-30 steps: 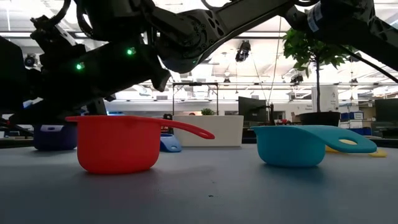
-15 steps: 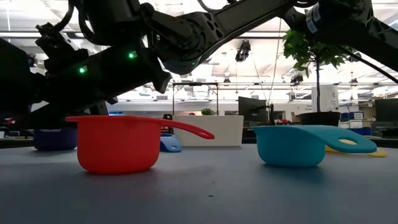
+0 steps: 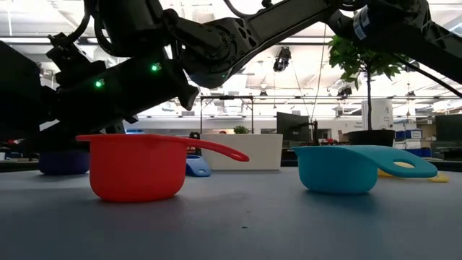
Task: Nest measuring cups in basket
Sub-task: Stack the orange measuring cup on top of the purple measuring cup
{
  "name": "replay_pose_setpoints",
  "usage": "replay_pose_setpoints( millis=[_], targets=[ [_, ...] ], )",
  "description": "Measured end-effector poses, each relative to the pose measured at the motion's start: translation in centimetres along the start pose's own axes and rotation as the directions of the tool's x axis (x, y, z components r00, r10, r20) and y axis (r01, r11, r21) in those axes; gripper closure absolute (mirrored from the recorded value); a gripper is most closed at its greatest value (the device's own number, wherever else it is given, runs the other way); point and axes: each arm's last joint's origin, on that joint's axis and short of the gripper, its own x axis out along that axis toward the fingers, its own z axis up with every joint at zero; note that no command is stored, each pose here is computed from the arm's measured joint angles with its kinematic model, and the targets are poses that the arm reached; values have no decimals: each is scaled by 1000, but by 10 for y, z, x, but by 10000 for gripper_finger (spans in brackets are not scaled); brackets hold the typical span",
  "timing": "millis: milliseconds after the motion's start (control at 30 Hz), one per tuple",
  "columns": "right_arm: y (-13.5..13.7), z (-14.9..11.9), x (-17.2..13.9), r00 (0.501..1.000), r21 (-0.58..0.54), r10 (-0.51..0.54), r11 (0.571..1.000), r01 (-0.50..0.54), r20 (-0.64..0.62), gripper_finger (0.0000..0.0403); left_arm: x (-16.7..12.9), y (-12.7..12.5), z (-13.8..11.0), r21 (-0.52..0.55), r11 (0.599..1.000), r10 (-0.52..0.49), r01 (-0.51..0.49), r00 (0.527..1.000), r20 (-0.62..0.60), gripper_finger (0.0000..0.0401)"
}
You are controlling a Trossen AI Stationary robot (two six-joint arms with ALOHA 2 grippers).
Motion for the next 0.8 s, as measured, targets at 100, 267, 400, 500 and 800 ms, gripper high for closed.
replay_pose_setpoints(
  millis=[100,267,400,500,800],
  targets=[
    [0,0,0,1000,0,2,1000,-2,0,239,0,0,0,0,1000,0,0,1000,0,401],
    [-2,2,0,999,2,40,999,-39,-8,268,0,0,0,0,1000,0,0,1000,0,401],
    [-2,2,0,999,-2,42,999,-42,-8,285,0,0,0,0,1000,0,0,1000,0,401],
    [-3,4,0,999,-16,40,999,-40,-5,294,0,0,0,0,1000,0,0,1000,0,401],
    [-8,17,-4,999,-17,30,999,-30,21,297,0,0,0,-4,1000,-2,2,1000,-1,401]
  ],
)
